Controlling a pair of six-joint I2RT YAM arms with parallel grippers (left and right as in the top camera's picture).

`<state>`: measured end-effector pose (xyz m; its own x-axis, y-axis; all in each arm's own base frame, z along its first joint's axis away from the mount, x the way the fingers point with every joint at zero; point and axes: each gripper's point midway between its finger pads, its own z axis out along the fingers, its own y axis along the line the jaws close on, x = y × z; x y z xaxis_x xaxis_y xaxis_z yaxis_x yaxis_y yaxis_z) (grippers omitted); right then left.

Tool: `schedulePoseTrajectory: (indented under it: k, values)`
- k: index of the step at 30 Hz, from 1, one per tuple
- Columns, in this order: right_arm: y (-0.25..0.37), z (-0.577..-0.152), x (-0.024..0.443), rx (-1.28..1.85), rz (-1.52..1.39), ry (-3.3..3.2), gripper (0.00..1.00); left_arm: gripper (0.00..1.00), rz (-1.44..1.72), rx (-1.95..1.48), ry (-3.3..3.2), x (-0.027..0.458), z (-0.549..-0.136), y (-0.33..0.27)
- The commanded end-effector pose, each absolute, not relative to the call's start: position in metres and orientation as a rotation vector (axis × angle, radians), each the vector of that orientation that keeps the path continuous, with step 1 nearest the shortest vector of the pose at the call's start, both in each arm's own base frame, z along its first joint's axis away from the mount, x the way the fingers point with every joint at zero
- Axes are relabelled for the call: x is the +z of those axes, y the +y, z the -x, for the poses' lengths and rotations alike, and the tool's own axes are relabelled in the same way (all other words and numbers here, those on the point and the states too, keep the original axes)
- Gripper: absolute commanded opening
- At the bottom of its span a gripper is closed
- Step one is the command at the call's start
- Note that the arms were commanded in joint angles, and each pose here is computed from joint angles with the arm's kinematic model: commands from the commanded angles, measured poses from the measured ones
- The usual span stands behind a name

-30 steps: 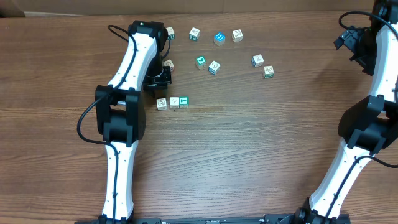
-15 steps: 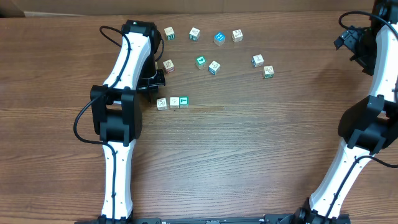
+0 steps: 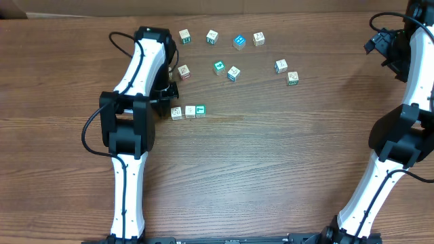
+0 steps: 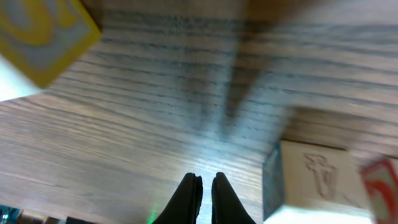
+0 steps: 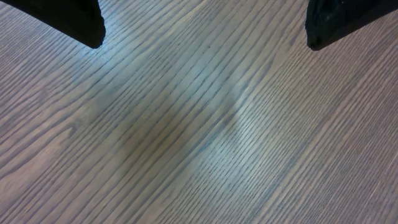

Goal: Form a horizontal line

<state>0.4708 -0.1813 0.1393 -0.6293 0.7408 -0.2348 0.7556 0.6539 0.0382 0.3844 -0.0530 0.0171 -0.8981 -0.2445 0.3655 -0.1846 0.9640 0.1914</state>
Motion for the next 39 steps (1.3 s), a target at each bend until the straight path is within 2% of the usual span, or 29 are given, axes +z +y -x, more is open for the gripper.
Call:
schedulePoseTrajectory:
  k: [1, 8, 19, 24, 28, 31, 39]
  values:
    - [-0.183, -0.470, 0.147, -0.095, -1.210, 2.628, 1.00, 0.05, -0.332, -0.216, -2.675, 0.002, -0.376, -0.055]
    - [-0.183, -0.470, 0.147, -0.095, -1.210, 2.628, 1.00, 0.04, -0.332, -0.193, -2.637, -0.005, -0.366, -0.059]
    - [-0.183, -0.470, 0.147, -0.095, -1.210, 2.628, 1.00, 0.04, -0.350, -0.103, -2.678, -0.011, -0.376, -0.072]
    - [-0.183, -0.470, 0.147, -0.095, -1.210, 2.628, 1.00, 0.10, -0.352, -0.094, -2.701, -0.013, -0.382, -0.073]
    - [-0.183, -0.470, 0.147, -0.095, -1.210, 2.628, 1.00, 0.04, -0.333, -0.094, -2.696, -0.012, -0.380, -0.072]
    - [-0.183, -0.470, 0.147, -0.095, -1.210, 2.628, 1.00, 0.04, -0.318, -0.099, -2.692, -0.012, -0.379, -0.071]
    - [-0.183, -0.470, 0.147, -0.095, -1.210, 2.628, 1.00, 0.12, -0.355, -0.098, -2.697, -0.013, -0.381, -0.072]
